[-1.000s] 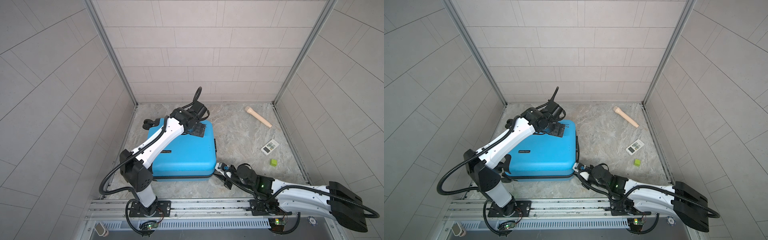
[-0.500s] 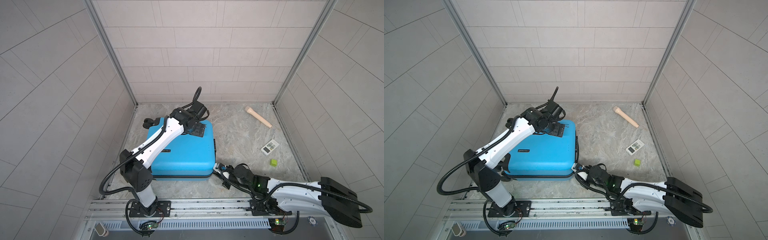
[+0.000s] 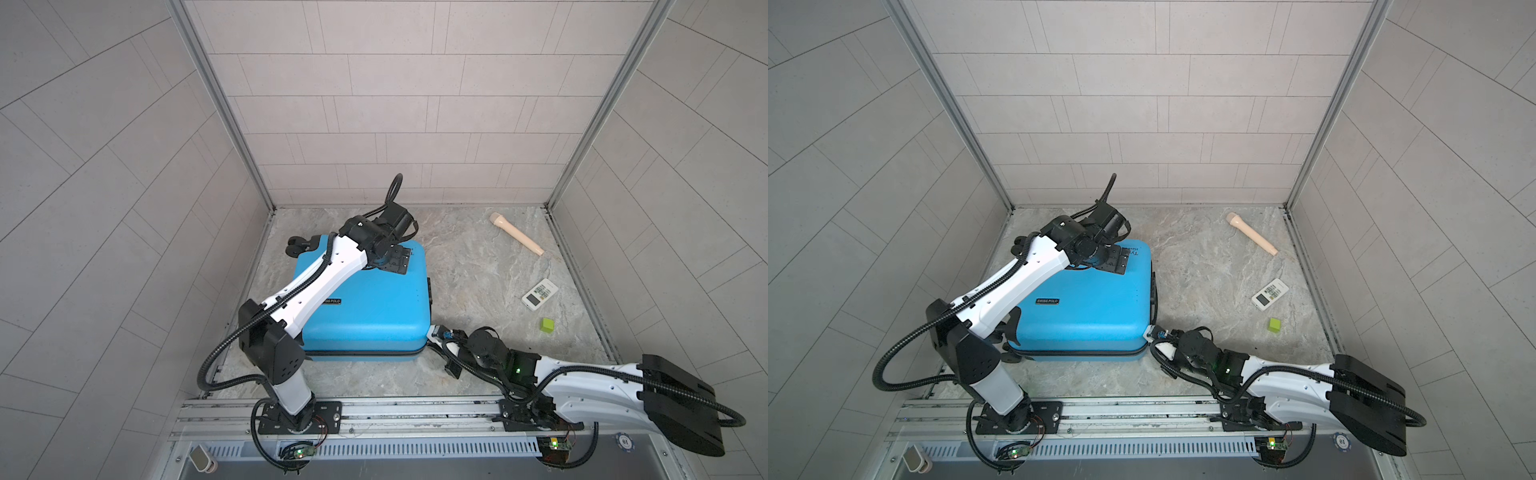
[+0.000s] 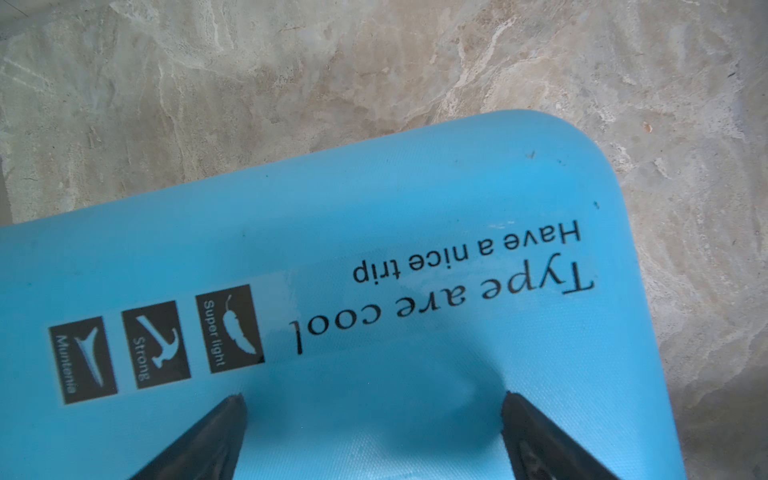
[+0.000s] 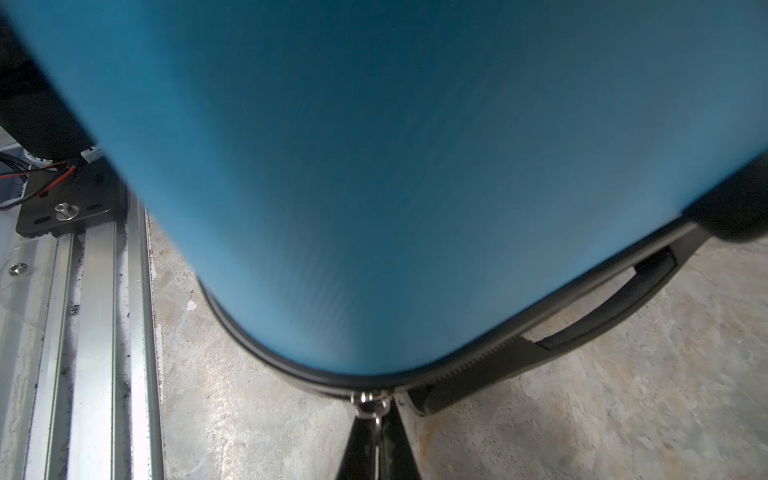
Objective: Pack the luggage
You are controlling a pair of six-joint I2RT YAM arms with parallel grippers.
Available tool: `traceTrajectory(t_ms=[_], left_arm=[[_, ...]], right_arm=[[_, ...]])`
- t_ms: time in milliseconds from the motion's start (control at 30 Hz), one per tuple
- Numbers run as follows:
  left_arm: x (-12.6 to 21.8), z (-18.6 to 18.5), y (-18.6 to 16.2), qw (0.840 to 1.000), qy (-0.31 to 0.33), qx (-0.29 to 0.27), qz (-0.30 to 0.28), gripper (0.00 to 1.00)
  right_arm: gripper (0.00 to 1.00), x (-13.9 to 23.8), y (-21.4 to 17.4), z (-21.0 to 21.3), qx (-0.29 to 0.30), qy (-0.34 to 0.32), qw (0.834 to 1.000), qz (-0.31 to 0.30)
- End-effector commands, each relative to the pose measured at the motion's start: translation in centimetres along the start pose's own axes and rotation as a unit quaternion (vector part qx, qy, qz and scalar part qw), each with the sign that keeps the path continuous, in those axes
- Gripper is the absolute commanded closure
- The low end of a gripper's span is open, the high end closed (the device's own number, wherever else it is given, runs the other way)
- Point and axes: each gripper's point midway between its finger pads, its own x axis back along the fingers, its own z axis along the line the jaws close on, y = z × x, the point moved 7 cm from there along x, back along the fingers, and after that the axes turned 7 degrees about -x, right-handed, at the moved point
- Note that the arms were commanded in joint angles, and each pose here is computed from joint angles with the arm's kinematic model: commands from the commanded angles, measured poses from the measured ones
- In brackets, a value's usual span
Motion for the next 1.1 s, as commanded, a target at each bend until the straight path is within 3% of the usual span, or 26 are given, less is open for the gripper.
traceTrajectory(t_ms=[0, 233, 467, 733, 933, 1067], left_arm=[[-1.7, 0.0, -2.8, 0.997, 0.015, -0.020, 0.079, 0.02], [-2.1, 0.1, -3.5, 0.996, 0.017, -0.017, 0.084, 0.03], [-2.2, 0.2, -3.4, 0.996, 0.021, -0.015, 0.080, 0.03], [2.0, 0.8, 4.3, 0.996, 0.040, 0.020, -0.081, 0.00], [-1.5, -2.7, 10.0, 0.997, -0.001, -0.010, -0.073, 0.00], [-5.9, -4.3, 10.6, 0.999, 0.003, -0.034, -0.021, 0.00]], right_arm=[[1.00, 0.8, 2.7, -0.8, -0.024, -0.038, 0.998, -0.054], [1.00, 2.2, 3.5, -2.8, -0.054, -0.120, 0.990, -0.055], [1.00, 0.5, 4.0, -2.7, -0.057, -0.114, 0.991, -0.028], [1.00, 0.9, 4.4, -2.2, -0.065, -0.088, 0.993, -0.050], [1.00, 0.8, 4.5, -2.1, -0.067, -0.083, 0.993, -0.054], [1.00, 0.4, 4.8, -2.0, -0.069, -0.079, 0.993, -0.052]])
